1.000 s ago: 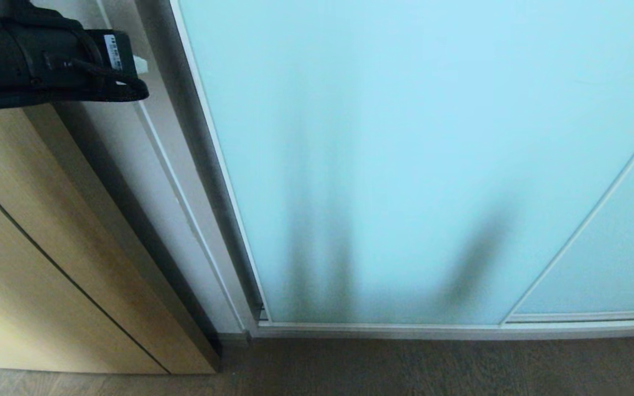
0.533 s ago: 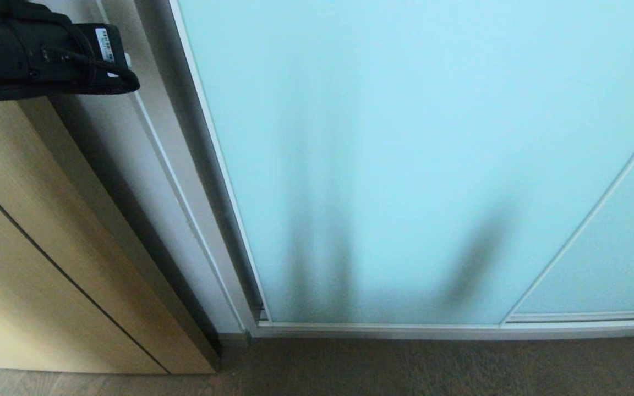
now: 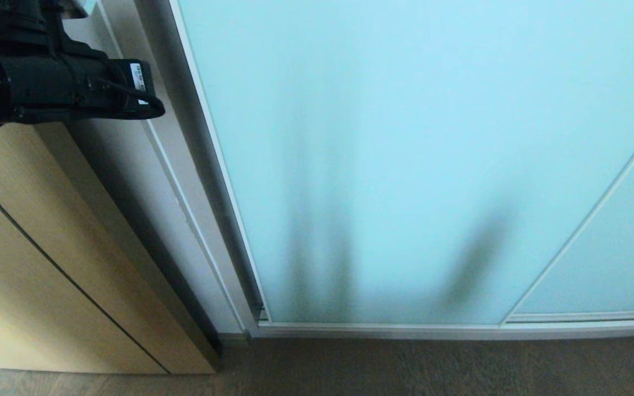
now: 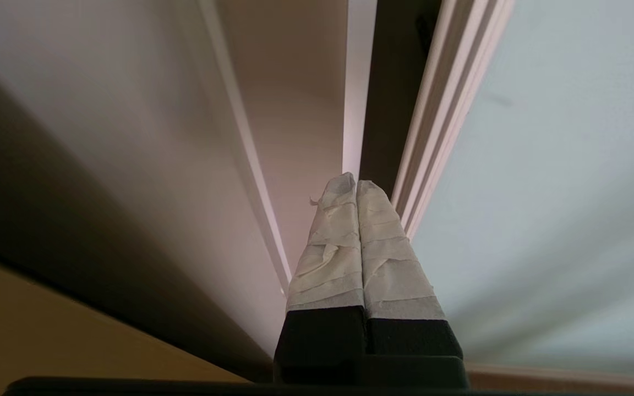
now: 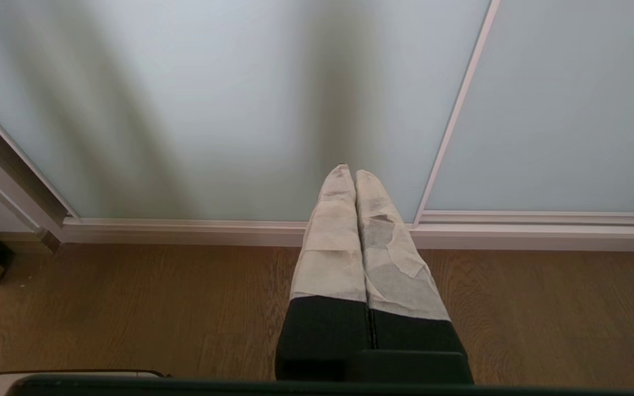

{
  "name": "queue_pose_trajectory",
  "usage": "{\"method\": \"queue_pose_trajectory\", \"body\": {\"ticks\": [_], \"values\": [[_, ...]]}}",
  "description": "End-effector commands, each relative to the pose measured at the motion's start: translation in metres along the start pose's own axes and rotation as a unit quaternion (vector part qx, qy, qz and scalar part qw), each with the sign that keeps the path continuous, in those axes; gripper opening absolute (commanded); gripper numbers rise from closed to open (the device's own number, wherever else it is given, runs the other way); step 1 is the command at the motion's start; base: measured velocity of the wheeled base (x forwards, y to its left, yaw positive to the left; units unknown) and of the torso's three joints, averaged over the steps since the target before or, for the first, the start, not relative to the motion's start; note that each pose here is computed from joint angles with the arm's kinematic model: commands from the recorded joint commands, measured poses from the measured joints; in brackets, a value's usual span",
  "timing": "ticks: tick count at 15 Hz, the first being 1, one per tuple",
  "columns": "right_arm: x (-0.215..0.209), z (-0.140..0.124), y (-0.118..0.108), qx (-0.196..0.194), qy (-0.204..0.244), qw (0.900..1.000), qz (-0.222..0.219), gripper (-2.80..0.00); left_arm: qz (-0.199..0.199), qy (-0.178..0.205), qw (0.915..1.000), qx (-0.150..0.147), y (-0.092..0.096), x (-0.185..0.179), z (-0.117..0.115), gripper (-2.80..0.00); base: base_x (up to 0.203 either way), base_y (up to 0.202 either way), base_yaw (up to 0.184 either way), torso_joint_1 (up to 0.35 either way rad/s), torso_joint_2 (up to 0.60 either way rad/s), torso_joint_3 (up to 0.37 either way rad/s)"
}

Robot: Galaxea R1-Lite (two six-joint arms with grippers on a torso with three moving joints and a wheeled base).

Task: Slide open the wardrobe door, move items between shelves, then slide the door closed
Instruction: Open the door

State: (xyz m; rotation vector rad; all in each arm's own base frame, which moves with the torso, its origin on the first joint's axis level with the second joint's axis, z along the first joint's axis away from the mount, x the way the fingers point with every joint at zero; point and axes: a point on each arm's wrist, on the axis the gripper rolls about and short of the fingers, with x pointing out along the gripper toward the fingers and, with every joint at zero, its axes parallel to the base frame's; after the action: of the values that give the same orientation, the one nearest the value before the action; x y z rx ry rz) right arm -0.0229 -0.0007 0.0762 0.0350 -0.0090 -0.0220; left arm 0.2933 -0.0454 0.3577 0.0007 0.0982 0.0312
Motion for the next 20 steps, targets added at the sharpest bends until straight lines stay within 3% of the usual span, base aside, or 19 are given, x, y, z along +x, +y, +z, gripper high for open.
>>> {"method": "queue_pose_trajectory", "body": {"ticks": [1, 7, 12, 20], "values": [[0.000, 0.000, 0.000, 0.000, -0.001, 1.000, 0.001, -2.80, 0.001, 0.010, 0.9999, 0.002, -0.002, 0.008, -0.006, -2.80, 0.000, 0.000, 0.000, 0.000, 0.00, 0.000], [0.000, 0.000, 0.000, 0.000, -0.001, 1.000, 0.000, -2.80, 0.002, 0.030, 0.9995, 0.006, -0.006, 0.031, -0.021, -2.80, 0.000, 0.000, 0.000, 0.000, 0.00, 0.000], [0.000, 0.000, 0.000, 0.000, 0.000, 1.000, 0.001, -2.80, 0.002, -0.002, 1.0000, 0.001, -0.012, 0.057, -0.024, -2.80, 0.000, 0.000, 0.000, 0.000, 0.00, 0.000], [0.000, 0.000, 0.000, 0.000, -0.001, 1.000, 0.000, -2.80, 0.000, -0.001, 1.0000, 0.002, -0.017, 0.082, -0.033, -2.80, 0.000, 0.000, 0.000, 0.000, 0.00, 0.000]]}}
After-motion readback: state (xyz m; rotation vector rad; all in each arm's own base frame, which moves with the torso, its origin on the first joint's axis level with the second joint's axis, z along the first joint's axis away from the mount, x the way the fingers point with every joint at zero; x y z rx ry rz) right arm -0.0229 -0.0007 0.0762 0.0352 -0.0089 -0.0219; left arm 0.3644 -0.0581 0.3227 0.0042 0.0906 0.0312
